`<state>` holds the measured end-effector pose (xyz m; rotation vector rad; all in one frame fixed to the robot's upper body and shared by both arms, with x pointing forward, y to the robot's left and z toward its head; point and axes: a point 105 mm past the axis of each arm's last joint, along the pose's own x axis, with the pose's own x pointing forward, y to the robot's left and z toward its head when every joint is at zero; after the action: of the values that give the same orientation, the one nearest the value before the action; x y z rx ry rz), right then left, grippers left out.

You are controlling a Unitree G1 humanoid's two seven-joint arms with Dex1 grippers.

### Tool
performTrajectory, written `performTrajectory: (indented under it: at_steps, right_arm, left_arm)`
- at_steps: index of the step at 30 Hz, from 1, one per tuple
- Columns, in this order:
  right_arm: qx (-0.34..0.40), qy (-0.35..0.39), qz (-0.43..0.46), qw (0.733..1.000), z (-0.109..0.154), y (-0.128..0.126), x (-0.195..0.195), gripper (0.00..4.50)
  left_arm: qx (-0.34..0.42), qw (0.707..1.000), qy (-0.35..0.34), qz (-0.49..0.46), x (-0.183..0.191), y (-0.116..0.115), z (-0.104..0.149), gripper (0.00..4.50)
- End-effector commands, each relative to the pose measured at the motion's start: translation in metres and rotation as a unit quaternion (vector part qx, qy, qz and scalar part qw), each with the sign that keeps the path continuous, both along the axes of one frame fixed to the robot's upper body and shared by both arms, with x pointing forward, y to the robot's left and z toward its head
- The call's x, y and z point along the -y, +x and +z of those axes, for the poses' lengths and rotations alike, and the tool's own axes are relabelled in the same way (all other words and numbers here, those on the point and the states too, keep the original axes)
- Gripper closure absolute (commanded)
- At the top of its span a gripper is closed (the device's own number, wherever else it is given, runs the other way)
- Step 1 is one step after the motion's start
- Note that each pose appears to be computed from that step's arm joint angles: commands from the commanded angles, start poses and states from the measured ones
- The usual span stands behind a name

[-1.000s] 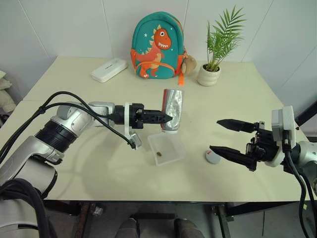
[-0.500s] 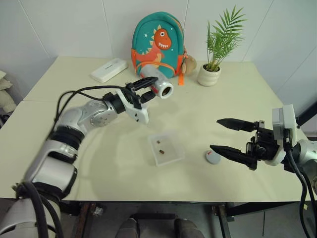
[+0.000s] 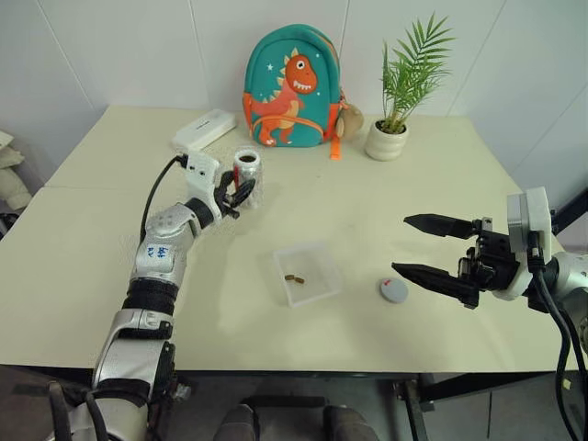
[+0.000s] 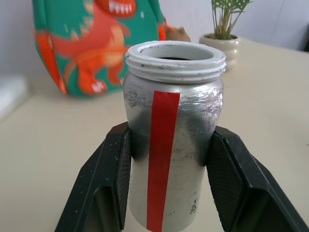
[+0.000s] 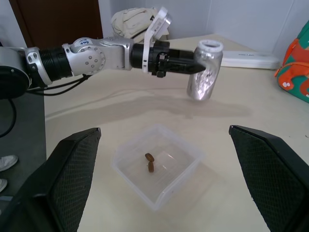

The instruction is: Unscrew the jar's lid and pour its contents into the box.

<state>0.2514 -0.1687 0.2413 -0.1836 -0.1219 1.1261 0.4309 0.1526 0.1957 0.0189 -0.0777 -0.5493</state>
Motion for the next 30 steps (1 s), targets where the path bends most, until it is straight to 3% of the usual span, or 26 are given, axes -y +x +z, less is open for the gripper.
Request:
performTrajectory:
  at_steps: [1,6,14,22,30]
  right_arm:
    - [0.022,-0.007,0.009,1.000,0.008,-0.004,-0.001,0.01]
    - [0.021,-0.011,0.009,1.000,0.008,-0.004,0.000,0.01]
    - [0.019,-0.015,0.011,1.000,0.007,-0.005,0.001,0.01]
    - [0.017,-0.017,0.015,1.000,0.006,-0.002,0.001,0.00]
    - [0.015,-0.020,0.018,1.000,0.007,0.000,0.002,0.00]
  left_arm:
    - [-0.004,1.000,-0.018,-0.017,0.001,-0.009,0.003,2.62]
    - [-0.007,0.999,0.041,-0.019,-0.003,-0.017,-0.012,2.62]
    - [0.026,0.993,0.114,-0.014,-0.010,-0.032,-0.012,2.62]
    - [0.030,0.993,0.110,-0.006,-0.014,-0.038,-0.012,0.06]
    - [0.019,0.993,0.114,-0.010,-0.025,-0.048,-0.009,0.01]
